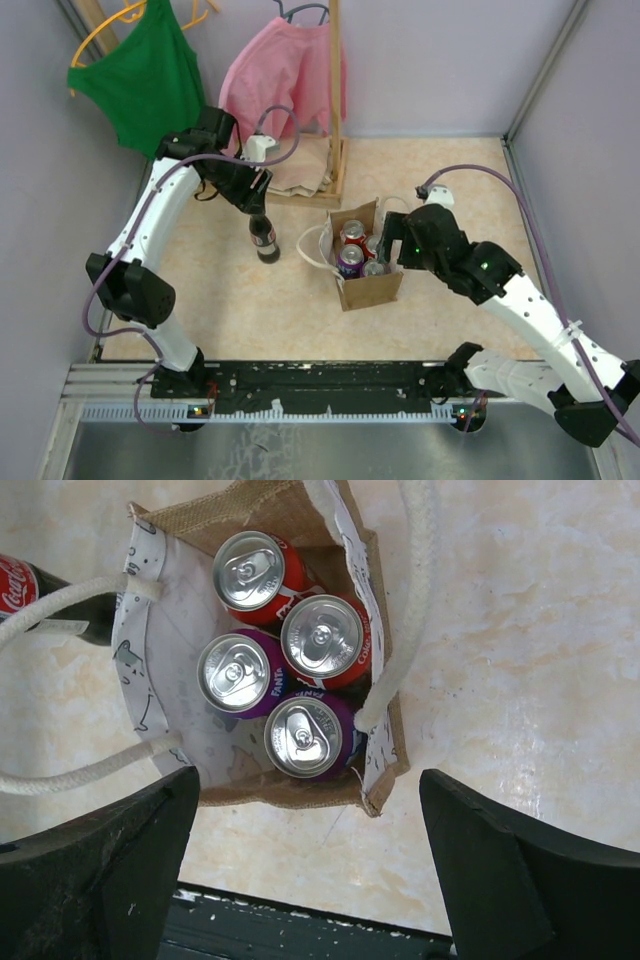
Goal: Place the beverage into the canvas bag
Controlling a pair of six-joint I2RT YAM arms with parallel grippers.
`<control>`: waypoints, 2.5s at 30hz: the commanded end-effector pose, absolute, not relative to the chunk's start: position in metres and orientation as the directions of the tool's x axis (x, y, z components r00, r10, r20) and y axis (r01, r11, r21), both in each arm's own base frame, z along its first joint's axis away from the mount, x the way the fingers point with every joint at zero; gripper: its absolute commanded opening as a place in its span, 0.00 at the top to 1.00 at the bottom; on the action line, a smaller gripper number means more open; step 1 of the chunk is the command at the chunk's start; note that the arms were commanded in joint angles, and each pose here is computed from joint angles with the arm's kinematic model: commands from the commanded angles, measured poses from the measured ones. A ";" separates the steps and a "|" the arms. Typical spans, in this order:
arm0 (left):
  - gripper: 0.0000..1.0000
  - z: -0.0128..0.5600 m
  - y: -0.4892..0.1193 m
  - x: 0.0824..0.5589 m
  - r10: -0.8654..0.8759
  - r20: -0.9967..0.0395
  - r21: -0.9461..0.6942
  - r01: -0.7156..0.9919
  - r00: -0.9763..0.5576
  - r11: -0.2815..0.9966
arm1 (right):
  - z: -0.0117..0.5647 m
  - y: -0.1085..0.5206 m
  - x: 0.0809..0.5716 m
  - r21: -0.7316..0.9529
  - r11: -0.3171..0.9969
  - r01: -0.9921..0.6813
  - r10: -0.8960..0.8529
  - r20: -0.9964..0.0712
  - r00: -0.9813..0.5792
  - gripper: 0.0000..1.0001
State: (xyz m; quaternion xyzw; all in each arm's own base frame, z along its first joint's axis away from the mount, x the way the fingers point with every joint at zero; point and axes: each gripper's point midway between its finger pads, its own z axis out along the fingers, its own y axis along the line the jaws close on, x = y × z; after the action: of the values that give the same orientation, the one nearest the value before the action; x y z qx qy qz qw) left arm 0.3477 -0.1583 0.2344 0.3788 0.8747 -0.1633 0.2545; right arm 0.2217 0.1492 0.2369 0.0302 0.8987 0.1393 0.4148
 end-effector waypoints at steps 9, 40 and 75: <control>0.36 0.233 -0.153 0.326 0.628 -0.504 -0.109 0.765 -0.593 0.635 | 0.237 0.151 0.224 0.302 0.952 -0.048 0.199 -0.733 -0.650 0.09; 0.46 0.219 -0.162 0.328 0.640 -0.503 -0.082 0.769 -0.581 0.633 | 0.233 0.151 0.222 0.302 0.952 -0.053 0.193 -0.726 -0.660 0.08; 0.72 0.214 -0.173 0.332 0.636 -0.539 -0.059 0.778 -0.552 0.625 | 0.233 0.155 0.225 0.297 0.953 -0.065 0.181 -0.726 -0.663 0.05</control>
State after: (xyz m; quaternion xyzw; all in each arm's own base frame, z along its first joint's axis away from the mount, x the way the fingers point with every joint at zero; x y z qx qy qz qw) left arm 0.3368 -0.1673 0.2075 0.4025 0.8748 -0.1339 0.2340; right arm 0.2174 0.1526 0.2183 0.0266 0.9098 0.1375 0.3906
